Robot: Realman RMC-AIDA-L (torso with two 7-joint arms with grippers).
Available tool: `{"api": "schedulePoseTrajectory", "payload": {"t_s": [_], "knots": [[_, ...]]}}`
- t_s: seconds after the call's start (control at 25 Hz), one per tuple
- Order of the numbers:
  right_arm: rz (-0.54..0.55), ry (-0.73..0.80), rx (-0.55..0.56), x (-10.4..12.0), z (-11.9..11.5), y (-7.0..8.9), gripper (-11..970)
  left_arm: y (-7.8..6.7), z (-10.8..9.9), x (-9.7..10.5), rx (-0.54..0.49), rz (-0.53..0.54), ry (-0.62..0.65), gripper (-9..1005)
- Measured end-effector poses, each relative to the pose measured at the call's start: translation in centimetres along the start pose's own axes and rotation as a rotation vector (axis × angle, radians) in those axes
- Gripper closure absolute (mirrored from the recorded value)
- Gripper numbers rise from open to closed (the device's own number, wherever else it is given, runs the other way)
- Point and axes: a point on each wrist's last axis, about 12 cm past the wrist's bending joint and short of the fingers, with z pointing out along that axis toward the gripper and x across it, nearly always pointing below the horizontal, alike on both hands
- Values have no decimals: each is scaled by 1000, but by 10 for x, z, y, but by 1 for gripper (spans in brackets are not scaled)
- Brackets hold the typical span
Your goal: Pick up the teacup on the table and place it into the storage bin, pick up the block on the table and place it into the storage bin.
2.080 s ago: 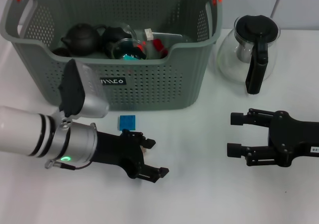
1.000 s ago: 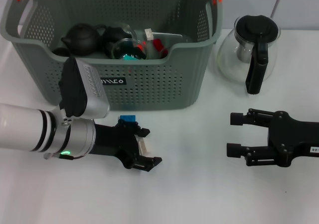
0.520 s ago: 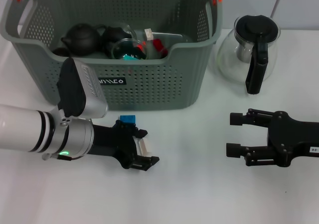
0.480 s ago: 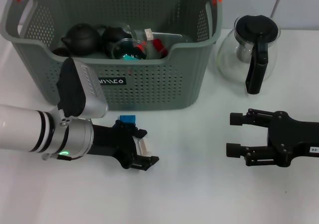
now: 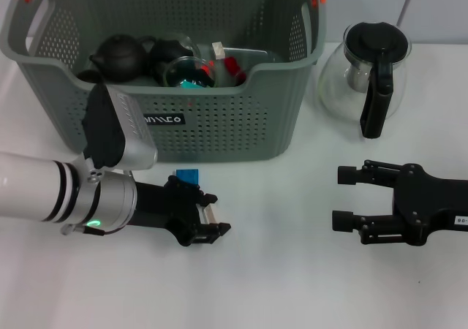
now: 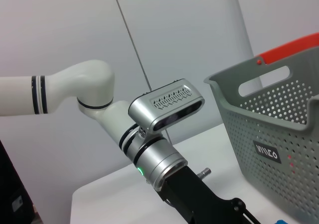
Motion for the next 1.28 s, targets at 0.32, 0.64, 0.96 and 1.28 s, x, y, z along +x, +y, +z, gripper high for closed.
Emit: {"api": "schedulePoseTrajectory", "payload": {"t_s": [0.32,0.64,0.96,1.28], "knots": [[1,0,0,0,0,0,44,3,-1,0,-8,-12,8,471],[2,0,-3,0,-1,0,44,5,-34,-14,75,-48,-90,587],[3,1,-4,0,-1,0,45,20,-143,-63,197,-29,-490,586],[1,-1,-7,-1,0,0,44,80,-133,-120,-136,-182,-404,583]]}}
